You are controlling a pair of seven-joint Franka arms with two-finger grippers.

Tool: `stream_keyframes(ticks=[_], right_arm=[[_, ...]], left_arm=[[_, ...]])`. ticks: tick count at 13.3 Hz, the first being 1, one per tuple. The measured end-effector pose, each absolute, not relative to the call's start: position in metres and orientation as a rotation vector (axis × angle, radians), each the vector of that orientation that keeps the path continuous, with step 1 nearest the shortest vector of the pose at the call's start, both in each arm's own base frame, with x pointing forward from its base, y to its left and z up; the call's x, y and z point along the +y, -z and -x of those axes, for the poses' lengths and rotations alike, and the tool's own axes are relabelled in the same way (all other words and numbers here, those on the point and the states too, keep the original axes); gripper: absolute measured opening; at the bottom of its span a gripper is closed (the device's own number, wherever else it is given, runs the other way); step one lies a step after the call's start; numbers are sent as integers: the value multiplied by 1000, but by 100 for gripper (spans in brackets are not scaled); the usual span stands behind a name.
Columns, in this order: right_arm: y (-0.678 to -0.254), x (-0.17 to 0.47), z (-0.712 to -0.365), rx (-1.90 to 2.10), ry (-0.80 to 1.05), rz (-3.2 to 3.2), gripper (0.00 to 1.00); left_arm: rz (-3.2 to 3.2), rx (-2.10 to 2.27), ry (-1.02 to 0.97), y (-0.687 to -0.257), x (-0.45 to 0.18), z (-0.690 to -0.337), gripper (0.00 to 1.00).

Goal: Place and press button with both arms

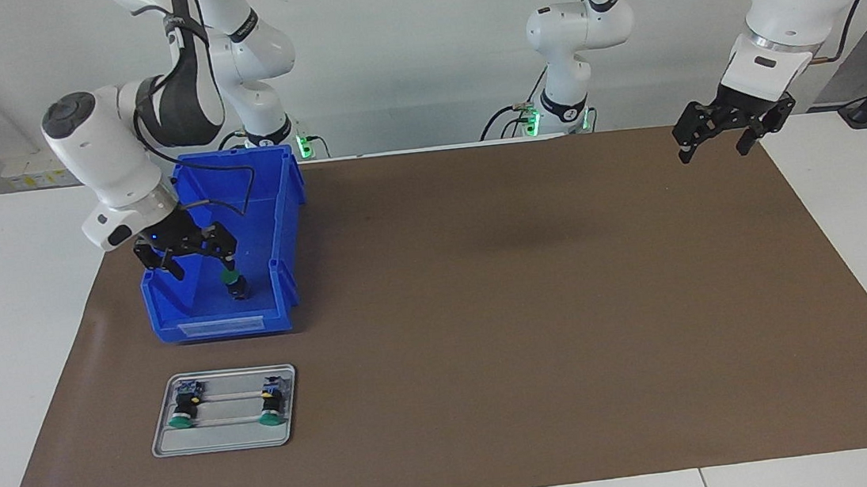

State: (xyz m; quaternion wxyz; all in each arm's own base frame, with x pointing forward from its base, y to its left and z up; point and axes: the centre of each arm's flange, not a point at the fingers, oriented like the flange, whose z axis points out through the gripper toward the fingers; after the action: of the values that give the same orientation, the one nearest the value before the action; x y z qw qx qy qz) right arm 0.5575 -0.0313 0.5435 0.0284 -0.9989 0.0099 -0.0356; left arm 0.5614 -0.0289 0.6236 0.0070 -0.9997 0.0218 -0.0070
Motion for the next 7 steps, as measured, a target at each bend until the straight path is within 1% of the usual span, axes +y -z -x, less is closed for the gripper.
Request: stream_keyframes(ticks=[4, 5, 7], right_arm=[[-626, -31, -547, 84, 76, 3114, 100], [-640, -32, -544, 85, 78, 3138, 100], [-647, -32, -541, 104, 56, 3153, 100]], left_arm=[[3127, 68, 22, -624, -29, -561, 100], [3127, 68, 22, -624, -29, -561, 100], [3127, 68, 22, -624, -29, -561, 100]])
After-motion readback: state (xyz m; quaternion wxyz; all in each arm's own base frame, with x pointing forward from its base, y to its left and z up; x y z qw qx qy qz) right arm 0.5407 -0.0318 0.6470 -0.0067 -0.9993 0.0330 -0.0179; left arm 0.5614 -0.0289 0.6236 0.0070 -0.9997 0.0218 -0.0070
